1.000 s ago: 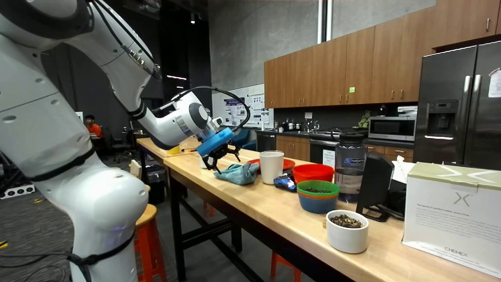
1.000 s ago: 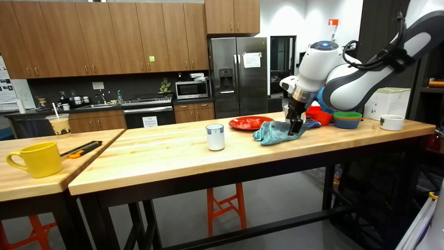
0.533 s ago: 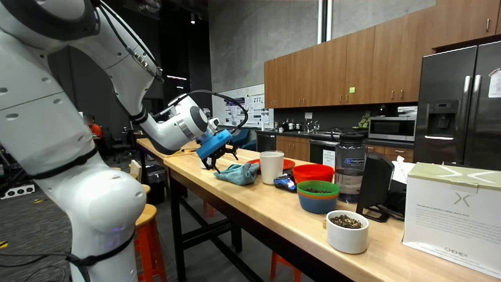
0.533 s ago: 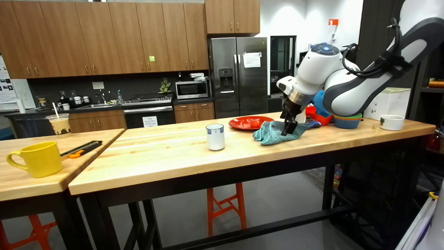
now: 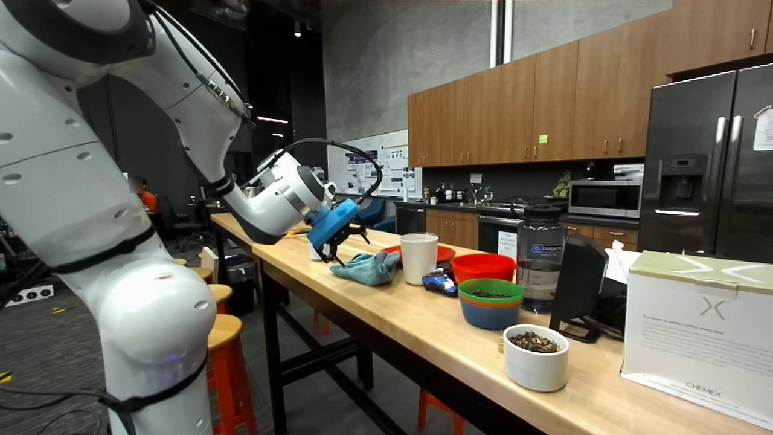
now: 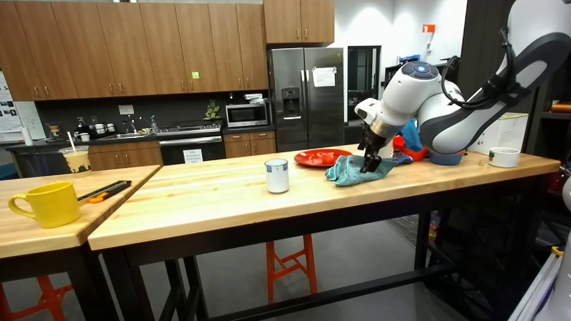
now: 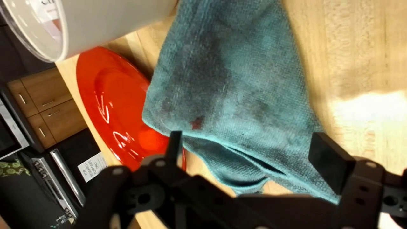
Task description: Unfold the blue towel
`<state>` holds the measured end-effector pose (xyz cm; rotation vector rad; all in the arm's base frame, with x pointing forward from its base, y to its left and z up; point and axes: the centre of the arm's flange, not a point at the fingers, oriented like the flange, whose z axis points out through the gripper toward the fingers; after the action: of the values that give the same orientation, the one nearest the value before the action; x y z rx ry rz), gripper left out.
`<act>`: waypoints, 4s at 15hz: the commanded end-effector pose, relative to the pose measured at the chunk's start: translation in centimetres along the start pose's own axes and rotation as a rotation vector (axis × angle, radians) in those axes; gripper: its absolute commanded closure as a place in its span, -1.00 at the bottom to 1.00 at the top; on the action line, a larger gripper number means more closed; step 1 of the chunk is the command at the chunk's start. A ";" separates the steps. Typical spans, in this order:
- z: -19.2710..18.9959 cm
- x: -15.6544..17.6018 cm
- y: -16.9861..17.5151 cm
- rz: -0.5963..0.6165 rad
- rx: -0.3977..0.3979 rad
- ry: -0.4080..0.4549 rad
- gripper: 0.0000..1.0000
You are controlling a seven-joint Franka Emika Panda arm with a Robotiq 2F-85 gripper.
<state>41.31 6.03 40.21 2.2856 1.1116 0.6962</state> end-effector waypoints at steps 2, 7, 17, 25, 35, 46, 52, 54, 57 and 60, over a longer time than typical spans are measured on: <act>1.2 0.2 0.3 -0.016 -0.053 0.002 -1.00; 1.6 -0.1 -0.1 -0.041 -0.076 -0.014 -1.00; 2.5 0.0 -1.2 -0.121 -0.153 -0.001 -1.00; 2.1 0.5 -1.6 -0.130 -0.147 0.004 -0.07; 1.6 0.3 -0.8 -0.091 -0.100 -0.025 1.00; 3.6 -0.5 -0.6 0.021 -0.035 -0.058 0.48; 3.6 -0.5 -0.6 0.021 -0.035 -0.058 0.46; 3.6 -0.5 -0.5 0.026 -0.029 -0.059 -0.05; 3.4 -0.3 -0.2 0.030 -0.026 -0.056 -0.37; 3.2 -0.1 0.3 0.039 -0.034 -0.048 -0.78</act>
<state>43.04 5.16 37.04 2.2833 1.0347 0.6510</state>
